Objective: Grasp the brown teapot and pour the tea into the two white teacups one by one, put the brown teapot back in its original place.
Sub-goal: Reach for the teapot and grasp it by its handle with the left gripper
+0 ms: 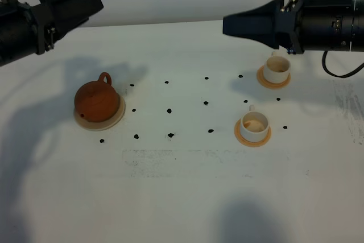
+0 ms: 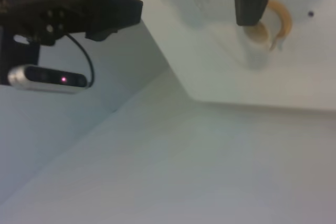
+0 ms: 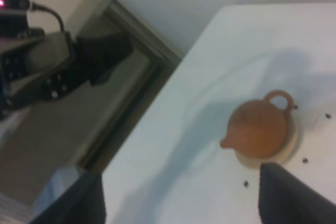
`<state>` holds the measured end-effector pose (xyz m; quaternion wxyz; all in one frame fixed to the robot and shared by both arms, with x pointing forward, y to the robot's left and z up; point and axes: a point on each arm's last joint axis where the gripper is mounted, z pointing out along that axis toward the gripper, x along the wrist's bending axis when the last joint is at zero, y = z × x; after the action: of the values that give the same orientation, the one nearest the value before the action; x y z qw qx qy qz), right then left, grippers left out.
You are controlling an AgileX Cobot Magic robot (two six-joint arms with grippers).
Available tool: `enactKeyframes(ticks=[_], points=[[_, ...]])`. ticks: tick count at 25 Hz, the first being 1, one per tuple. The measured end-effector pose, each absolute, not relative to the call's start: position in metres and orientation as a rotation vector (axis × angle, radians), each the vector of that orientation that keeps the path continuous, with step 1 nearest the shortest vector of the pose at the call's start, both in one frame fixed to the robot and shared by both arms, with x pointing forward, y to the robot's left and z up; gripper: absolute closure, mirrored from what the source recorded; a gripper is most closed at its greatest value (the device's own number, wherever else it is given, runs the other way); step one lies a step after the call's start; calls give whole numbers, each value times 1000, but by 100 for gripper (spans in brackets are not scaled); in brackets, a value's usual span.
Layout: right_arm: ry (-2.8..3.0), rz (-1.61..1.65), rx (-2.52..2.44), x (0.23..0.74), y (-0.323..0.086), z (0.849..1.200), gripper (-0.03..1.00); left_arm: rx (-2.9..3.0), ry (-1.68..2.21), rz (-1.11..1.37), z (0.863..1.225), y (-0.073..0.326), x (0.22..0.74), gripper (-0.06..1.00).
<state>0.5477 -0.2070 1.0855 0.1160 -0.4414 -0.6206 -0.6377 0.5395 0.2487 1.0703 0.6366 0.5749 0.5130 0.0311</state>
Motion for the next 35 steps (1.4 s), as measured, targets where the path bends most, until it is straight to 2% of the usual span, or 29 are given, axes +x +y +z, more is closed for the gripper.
enactKeyframes(ticks=[10, 17, 25, 35], points=[[-1934, -1934, -1083, 543, -204, 1094, 38, 1420, 904, 255, 1104, 245, 530, 28], [-2243, -1986, -989, 529, -208, 1148, 39, 1558, 775, 360, 1119, 243, 507, 28], [-2485, -1798, -1292, 505, -224, 1170, 44, 1674, 729, 470, 1125, 245, 493, 28], [-2603, -1521, -1694, 452, -247, 1190, 48, 1762, 983, 571, 1111, 262, 501, 34]])
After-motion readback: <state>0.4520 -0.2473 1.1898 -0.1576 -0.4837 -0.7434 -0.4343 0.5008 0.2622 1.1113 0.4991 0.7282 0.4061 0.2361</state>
